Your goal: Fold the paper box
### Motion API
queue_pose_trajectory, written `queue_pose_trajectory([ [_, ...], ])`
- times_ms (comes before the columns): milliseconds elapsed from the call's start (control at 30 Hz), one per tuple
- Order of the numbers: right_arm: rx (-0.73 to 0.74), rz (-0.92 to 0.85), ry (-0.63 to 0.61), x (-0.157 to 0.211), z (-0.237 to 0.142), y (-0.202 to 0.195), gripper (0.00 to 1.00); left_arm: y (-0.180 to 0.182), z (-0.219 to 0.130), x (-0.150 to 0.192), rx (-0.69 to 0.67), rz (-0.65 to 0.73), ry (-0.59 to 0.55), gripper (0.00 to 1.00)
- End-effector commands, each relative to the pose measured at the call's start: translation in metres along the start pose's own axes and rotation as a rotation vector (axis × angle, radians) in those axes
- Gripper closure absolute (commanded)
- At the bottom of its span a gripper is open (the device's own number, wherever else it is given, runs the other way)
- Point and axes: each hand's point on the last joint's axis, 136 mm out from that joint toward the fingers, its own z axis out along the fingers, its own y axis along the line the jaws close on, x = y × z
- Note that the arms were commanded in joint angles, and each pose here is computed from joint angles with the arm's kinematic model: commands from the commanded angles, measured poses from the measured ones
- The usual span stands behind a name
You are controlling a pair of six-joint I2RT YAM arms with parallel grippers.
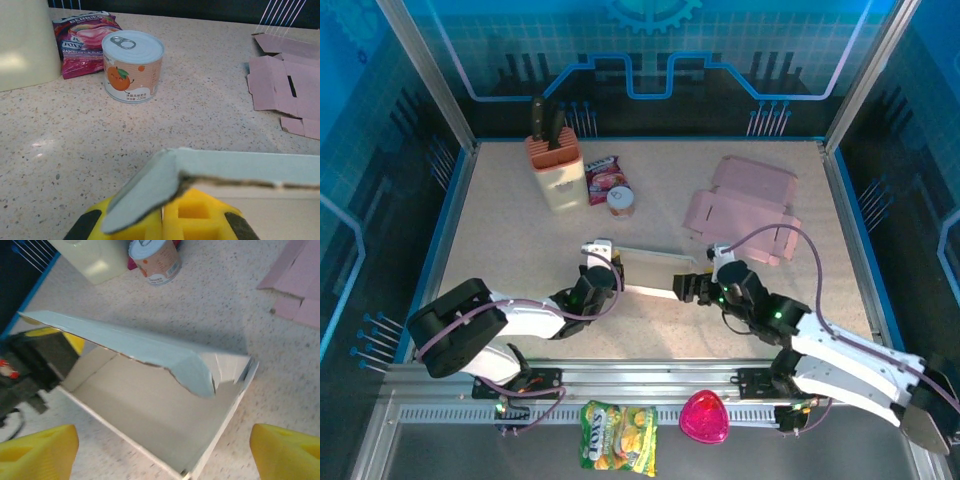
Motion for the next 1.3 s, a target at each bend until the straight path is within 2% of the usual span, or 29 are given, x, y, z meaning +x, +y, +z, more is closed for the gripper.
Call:
queue_pose_trajectory([
  [0, -0.01, 0.14, 0.06, 0.012, -0.023, -0.003, 0.08, 0.011, -0.004, 0.013, -0.061, 0.029, 0.032, 1.0],
  [133, -0.004, 0.254, 0.002, -0.012, -0.045, -0.004, 0.07, 0.015, -0.007, 0.02, -0.069, 0.019, 0.035, 1.0],
  [233, -0.009, 0.313, 0.002, -0.032, -0.048, -0.003, 0.1, 0.018, -0.009, 0.025, -0.069, 0.012, 0.037, 1.0],
  [500, -0.026, 0.494, 0.185, -0.062, -0.016, -0.01, 0.17, 0.02, -0.013, 0.028, -0.067, -0.005, 0.043, 1.0],
  [667, -0.037, 0.52, 0.307, -0.057, 0.012, -0.007, 0.26, 0.019, -0.014, 0.028, -0.066, 0.003, 0.046, 1.0],
  [867, -0.028, 0.533, 0.398, -0.03, 0.034, -0.012, 0.28, 0.014, -0.015, 0.032, -0.064, 0.018, 0.058, 1.0],
  [1267, -0.028, 0.545, 0.449, 0.011, 0.047, -0.016, 0.35, 0.017, -0.024, 0.057, -0.075, -0.015, 0.12, 1.0],
])
